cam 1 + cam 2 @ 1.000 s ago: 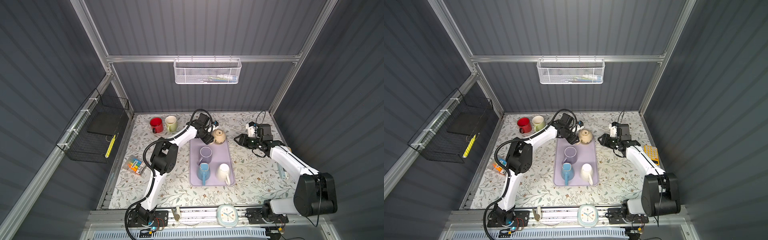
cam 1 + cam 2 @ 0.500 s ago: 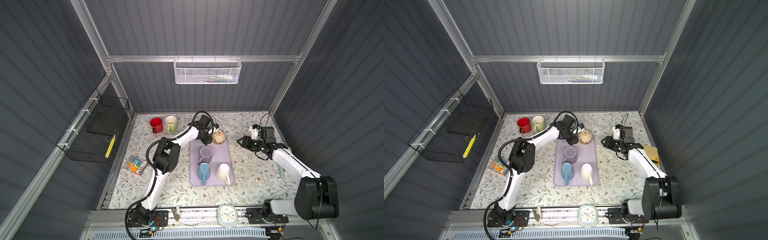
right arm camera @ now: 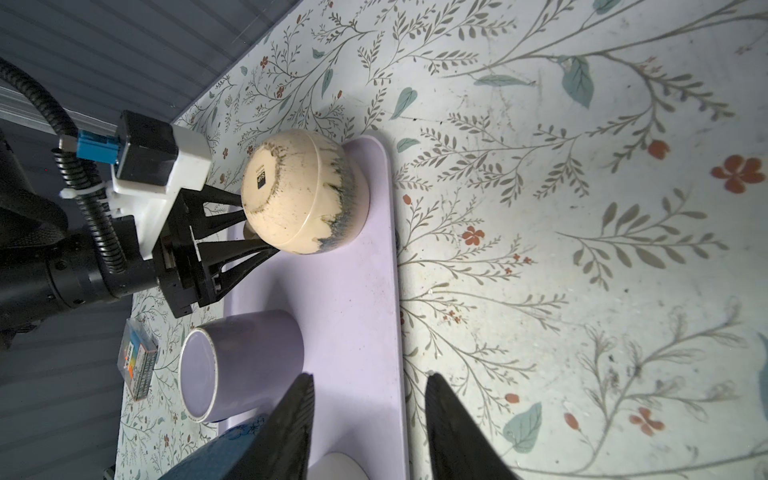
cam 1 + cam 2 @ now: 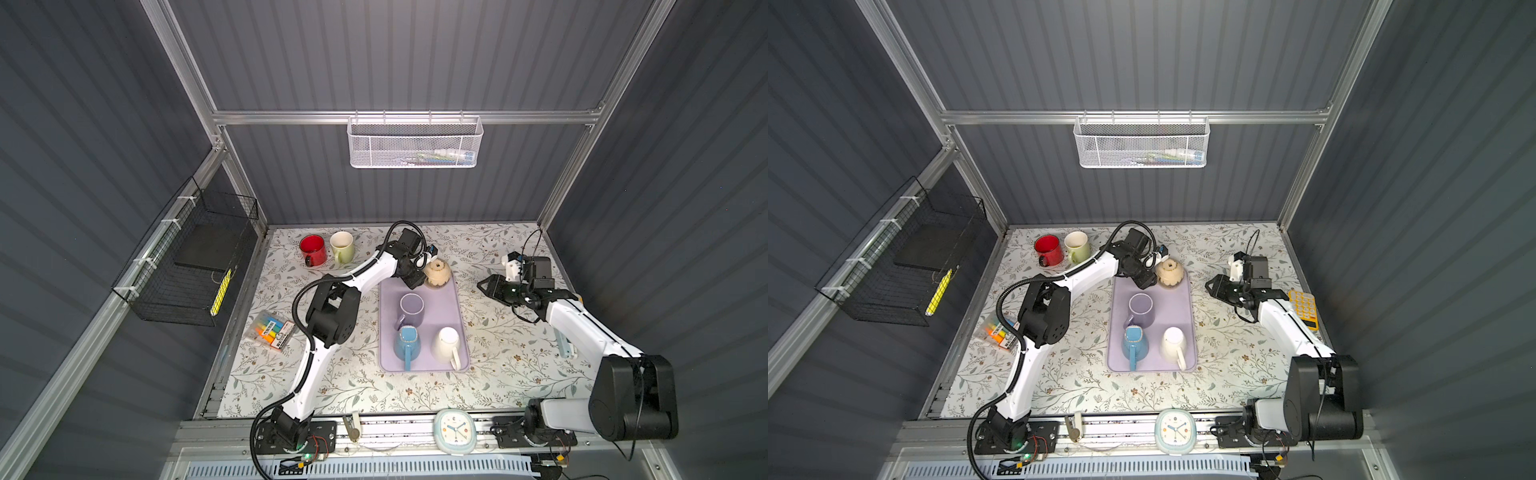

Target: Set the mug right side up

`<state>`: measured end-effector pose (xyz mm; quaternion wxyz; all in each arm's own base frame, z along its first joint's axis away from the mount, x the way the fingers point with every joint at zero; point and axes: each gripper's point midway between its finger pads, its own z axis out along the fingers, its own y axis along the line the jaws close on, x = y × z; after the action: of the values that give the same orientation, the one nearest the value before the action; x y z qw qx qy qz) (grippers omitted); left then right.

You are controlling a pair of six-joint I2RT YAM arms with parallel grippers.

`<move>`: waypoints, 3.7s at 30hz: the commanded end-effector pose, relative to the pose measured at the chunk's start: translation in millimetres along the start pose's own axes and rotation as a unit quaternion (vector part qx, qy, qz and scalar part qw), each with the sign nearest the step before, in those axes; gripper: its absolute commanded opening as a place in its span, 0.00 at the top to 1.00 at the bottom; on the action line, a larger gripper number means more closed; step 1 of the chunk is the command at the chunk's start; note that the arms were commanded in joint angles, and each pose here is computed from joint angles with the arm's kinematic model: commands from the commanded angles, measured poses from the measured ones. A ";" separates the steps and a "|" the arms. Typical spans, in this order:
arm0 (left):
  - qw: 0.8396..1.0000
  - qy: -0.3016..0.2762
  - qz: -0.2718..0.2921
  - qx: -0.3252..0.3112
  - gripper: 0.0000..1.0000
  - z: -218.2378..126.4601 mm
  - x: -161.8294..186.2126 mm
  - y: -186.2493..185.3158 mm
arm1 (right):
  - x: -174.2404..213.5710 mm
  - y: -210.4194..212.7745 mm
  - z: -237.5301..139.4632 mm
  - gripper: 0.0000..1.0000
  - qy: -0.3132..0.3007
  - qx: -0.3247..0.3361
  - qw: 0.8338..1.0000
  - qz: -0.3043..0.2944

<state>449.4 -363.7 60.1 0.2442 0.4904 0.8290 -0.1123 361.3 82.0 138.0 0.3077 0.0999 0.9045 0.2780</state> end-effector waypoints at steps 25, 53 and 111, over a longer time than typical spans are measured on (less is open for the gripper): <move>1.000 0.000 0.005 0.000 0.65 13.1 -2.1 -4.1 | 4.3 -9.4 -2.7 0.54 -0.007 0.008 1.000 0.001; 0.991 -0.119 -0.047 0.044 0.91 -25.7 -49.5 -15.5 | 9.9 -17.6 -7.3 0.54 -0.016 0.013 1.000 0.009; 0.863 -0.376 -0.130 0.312 0.93 -230.0 -116.7 -74.8 | -29.4 140.9 -60.1 0.49 -0.151 -0.403 0.885 -0.176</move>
<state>380.2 -390.0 239.5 0.2883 0.3047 0.7286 -0.5415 351.0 151.9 249.9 0.4826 -0.1151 0.6901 0.5268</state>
